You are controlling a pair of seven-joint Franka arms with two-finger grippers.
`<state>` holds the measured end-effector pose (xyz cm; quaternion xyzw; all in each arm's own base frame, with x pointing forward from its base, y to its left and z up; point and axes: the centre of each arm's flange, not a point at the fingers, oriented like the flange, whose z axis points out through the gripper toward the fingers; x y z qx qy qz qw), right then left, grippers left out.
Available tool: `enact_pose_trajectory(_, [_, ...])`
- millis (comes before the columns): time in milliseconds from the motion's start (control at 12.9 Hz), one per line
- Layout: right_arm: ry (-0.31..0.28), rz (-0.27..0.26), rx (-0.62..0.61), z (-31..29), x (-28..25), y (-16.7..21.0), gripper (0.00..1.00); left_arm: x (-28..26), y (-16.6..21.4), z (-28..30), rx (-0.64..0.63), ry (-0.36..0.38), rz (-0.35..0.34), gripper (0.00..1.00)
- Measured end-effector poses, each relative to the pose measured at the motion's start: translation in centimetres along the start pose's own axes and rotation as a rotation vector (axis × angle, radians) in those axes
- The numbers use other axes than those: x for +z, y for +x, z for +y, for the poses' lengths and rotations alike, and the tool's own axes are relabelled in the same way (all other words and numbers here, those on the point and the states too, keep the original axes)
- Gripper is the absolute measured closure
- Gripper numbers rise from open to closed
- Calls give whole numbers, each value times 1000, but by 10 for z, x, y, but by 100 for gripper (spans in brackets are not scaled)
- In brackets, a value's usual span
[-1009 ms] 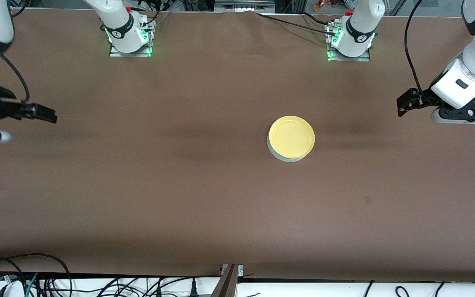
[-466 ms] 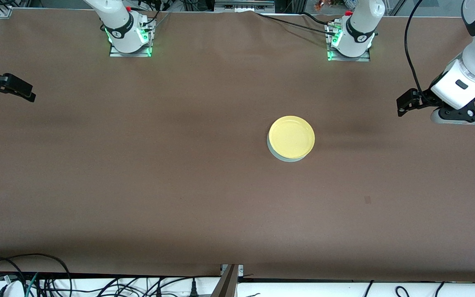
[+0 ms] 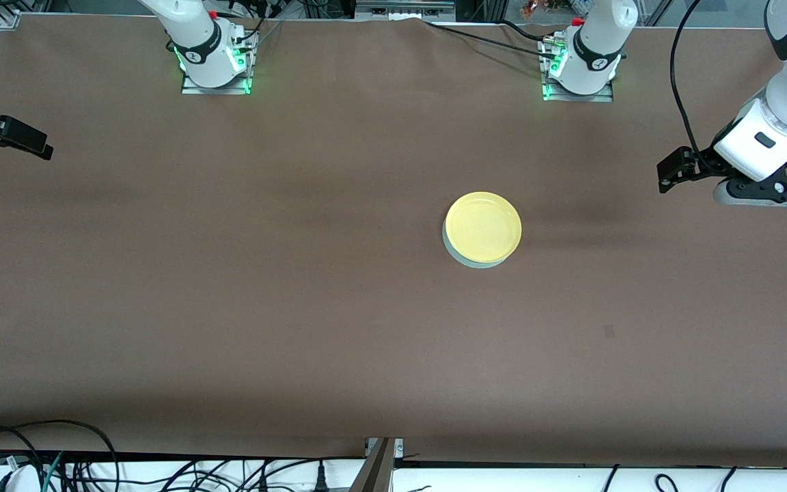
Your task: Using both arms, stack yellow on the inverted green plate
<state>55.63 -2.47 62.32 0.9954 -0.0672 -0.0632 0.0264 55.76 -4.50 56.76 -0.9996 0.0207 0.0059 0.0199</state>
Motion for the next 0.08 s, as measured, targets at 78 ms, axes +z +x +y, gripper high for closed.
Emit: enact_pose_trajectory(78, [0, -1, 0, 0, 0, 0, 0, 0, 0, 0, 0, 0, 0, 0])
